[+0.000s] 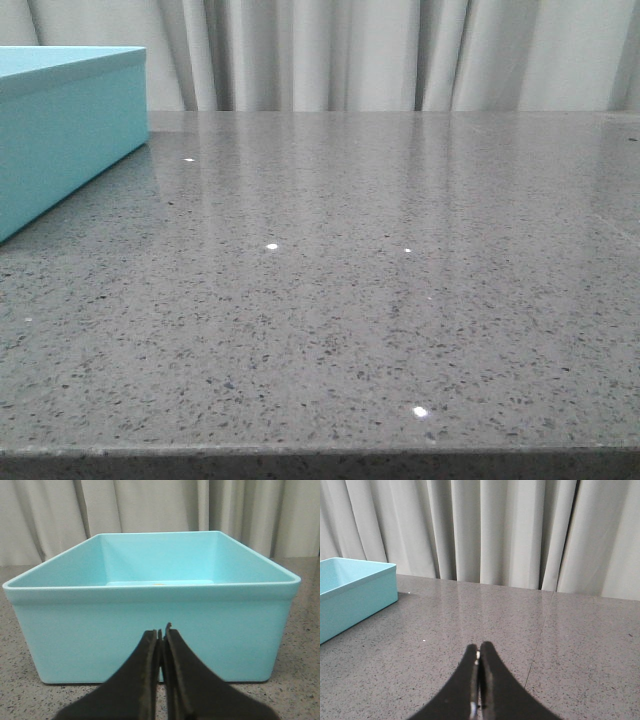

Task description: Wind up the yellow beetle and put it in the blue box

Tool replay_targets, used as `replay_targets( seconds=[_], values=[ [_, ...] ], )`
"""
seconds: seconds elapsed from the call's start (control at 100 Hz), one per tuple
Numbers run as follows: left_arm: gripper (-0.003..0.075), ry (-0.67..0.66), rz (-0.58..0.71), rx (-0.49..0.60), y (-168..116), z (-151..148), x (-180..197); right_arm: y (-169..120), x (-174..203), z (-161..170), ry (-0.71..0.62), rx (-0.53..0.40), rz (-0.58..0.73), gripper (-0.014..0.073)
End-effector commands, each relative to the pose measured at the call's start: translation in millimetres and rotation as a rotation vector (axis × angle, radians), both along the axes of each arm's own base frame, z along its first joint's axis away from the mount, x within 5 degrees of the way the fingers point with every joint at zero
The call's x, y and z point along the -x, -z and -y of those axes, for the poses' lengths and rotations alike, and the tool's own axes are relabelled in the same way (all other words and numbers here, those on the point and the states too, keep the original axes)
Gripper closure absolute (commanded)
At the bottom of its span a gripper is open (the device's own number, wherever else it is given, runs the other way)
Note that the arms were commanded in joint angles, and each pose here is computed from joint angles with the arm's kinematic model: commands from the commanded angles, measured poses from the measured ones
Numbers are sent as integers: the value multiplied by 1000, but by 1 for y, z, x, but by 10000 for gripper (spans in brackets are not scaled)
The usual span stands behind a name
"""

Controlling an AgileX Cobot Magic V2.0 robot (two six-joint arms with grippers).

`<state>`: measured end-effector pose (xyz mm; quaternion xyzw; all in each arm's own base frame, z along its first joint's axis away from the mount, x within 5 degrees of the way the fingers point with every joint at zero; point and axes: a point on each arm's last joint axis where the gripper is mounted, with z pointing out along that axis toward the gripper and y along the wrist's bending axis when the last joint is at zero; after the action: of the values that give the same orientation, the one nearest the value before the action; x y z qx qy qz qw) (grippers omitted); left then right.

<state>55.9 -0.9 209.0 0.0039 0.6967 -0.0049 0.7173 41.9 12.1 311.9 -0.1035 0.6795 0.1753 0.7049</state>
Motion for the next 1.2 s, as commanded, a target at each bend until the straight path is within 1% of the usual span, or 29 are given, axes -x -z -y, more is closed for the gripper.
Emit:
replay_targets(
  seconds=[0.0, 0.11, 0.25, 0.42, 0.53, 0.67, 0.8, 0.83, 1.19],
  values=[
    [741, -7, 64, 18, 7, -1, 1, -13, 0, -3, -14, -5, 108, 663],
    [741, -7, 64, 18, 7, -1, 1, -9, -4, -7, -6, -6, 196, 663],
    [741, -7, 64, 18, 7, -1, 1, 8, -12, -5, 90, -87, 254, 663],
    [741, -7, 64, 18, 7, -1, 1, 39, -19, 2, 227, -40, 185, 663],
    [741, -7, 64, 18, 7, -1, 1, 55, -19, 6, 295, -4, 175, 663],
    [741, -7, 64, 18, 7, -1, 1, 75, -18, 10, 366, 6, 150, 663],
    [741, -7, 64, 18, 7, -1, 1, 90, -16, 11, 388, 1, 142, 663],
    [741, -7, 64, 18, 7, -1, 1, 92, -15, 11, 390, 2, 122, 663],
    [741, -7, 64, 18, 7, -1, 1, 95, -11, 12, 394, 5, 111, 663]
  ],
)
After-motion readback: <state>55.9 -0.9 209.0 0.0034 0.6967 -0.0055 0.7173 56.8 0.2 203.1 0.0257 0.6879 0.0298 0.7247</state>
